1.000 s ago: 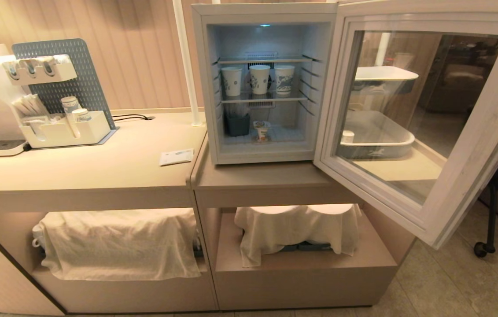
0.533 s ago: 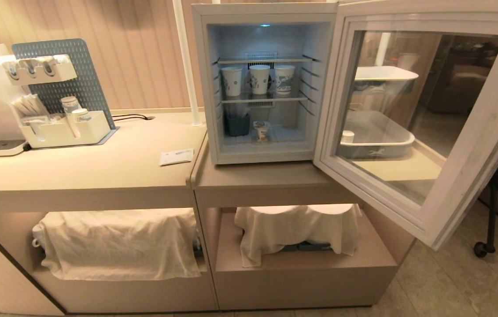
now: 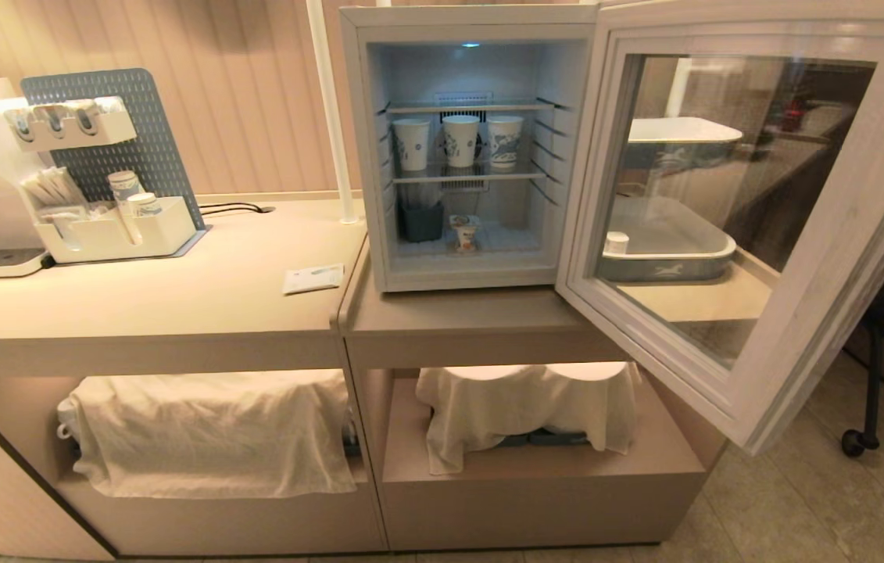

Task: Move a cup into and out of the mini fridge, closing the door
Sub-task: Close the freezer door

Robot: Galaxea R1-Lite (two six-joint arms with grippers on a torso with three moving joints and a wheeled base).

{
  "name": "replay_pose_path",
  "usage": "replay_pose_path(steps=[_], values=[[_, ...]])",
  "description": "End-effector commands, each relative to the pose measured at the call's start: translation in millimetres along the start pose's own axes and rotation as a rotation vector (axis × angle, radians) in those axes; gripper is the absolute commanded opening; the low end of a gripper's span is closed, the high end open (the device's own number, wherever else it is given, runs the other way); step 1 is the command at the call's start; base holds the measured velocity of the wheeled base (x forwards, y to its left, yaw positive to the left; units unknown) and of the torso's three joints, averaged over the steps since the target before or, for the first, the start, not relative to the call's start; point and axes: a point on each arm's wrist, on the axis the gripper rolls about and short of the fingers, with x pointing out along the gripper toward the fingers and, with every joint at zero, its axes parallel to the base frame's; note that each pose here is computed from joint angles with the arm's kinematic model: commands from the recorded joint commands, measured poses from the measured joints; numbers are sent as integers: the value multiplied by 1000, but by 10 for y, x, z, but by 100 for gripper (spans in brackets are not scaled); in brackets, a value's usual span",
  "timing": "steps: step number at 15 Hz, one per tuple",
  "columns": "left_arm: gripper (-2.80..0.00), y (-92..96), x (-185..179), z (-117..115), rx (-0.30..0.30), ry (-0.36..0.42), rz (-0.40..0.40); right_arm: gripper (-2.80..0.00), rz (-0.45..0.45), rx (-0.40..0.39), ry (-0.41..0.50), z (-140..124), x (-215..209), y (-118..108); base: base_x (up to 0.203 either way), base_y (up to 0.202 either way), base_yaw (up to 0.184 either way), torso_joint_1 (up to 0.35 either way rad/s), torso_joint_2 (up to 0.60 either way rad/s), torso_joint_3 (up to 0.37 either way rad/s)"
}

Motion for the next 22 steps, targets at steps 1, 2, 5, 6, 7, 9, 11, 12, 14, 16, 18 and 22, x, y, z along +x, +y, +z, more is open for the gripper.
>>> replay_pose_path(steps=[1,2,5,6,7,9,11,12,14,16,18,22], values=[[-280,0,0,0,0,0,0,0,43,1,4,-57,-105,131,0,0,0,0,0,0],[-280,0,1,0,0,1,0,0,60,-4,13,-104,-146,183,0,0,0,0,0,0],[-280,0,0,0,0,0,0,0,124,-16,29,-203,-281,360,0,0,0,0,0,0],[-280,0,0,0,0,0,0,0,151,-12,37,-237,-322,434,0,0,0,0,0,0],[-280,0,0,0,0,0,0,0,179,-3,43,-267,-378,503,0,0,0,0,0,0],[-280,0,0,0,0,0,0,0,225,-10,57,-341,-484,604,0,0,0,0,0,0],[-280,0,0,0,0,0,0,0,283,-22,77,-438,-627,710,0,0,0,0,0,0],[-280,0,0,0,0,0,0,0,312,-18,90,-485,-690,763,0,0,0,0,0,0],[-280,0,0,0,0,0,0,0,359,6,118,-575,-830,822,0,0,0,0,0,0],[-280,0,0,0,0,1,0,0,390,5,144,-654,-924,854,0,0,0,0,0,0],[-280,0,0,0,0,0,0,0,423,39,167,-698,-1003,906,0,0,0,0,0,0],[-280,0,0,0,0,0,0,0,484,89,249,-810,-1218,984,0,0,0,0,0,0]])
